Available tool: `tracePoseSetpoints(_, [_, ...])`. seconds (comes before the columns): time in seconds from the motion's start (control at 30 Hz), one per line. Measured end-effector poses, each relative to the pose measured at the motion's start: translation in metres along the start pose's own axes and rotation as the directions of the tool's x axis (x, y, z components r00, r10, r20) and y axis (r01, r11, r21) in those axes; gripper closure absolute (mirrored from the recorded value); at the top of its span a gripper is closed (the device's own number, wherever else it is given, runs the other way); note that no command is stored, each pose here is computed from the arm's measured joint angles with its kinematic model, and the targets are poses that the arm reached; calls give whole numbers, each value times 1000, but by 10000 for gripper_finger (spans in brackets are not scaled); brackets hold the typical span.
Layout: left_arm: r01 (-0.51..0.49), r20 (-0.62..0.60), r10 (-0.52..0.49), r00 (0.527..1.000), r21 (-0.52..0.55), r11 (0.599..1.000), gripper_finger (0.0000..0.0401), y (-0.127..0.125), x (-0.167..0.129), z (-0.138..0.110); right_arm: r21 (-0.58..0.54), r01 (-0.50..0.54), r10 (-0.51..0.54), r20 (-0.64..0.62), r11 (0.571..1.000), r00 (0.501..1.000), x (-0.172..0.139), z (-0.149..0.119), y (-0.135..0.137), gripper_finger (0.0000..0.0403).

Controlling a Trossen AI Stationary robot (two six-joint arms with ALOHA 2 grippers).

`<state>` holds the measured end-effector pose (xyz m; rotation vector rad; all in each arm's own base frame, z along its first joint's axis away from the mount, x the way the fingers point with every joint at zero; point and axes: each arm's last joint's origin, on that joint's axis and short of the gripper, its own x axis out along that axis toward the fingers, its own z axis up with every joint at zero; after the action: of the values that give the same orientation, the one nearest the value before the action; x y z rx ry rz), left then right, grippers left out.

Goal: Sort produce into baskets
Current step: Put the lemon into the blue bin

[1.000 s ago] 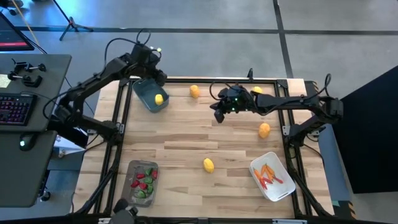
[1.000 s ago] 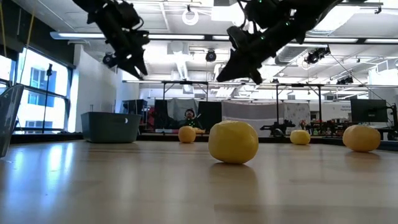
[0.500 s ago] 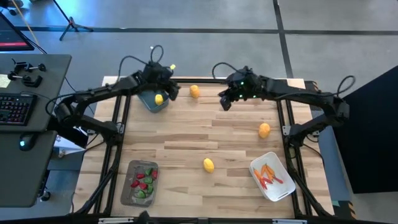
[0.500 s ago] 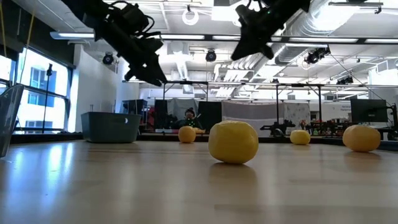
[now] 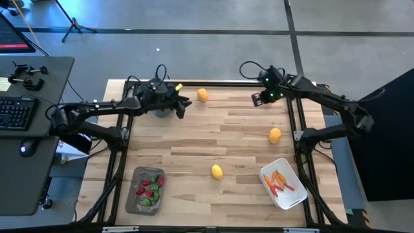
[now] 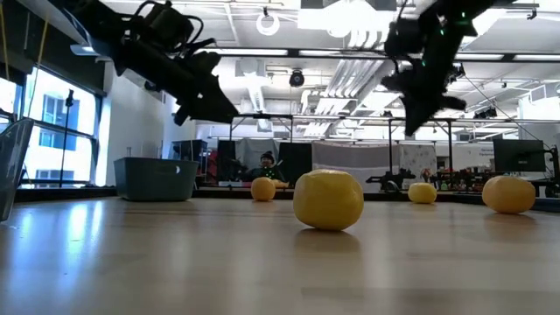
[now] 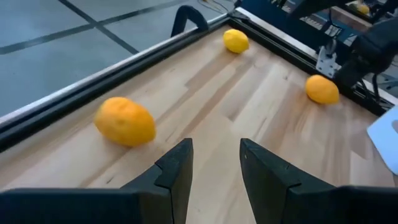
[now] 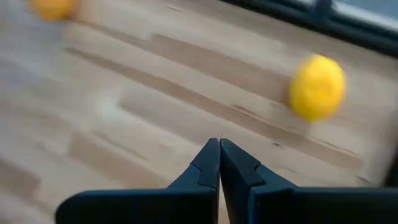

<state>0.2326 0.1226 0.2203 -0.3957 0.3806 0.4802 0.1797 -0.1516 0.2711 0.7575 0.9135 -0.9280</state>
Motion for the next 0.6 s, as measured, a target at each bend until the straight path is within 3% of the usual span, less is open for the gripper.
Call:
tracePoseSetpoints(0.17, [8, -8, -8, 1000, -4, 1000, 284, -1, -3, -5, 61, 73, -72, -18, 995, 997, 15, 1, -30, 364])
tracePoseSetpoints(0.33, [8, -8, -8, 1000, -5, 1000, 284, -1, -3, -5, 82, 160, -158, -24, 984, 987, 28, 9, -49, 276])
tracePoseSetpoints(0.6, [12, -15, -13, 1000, -27, 1000, 284, -2, -2, -6, 85, 196, -188, -87, 977, 978, 77, 25, -62, 154])
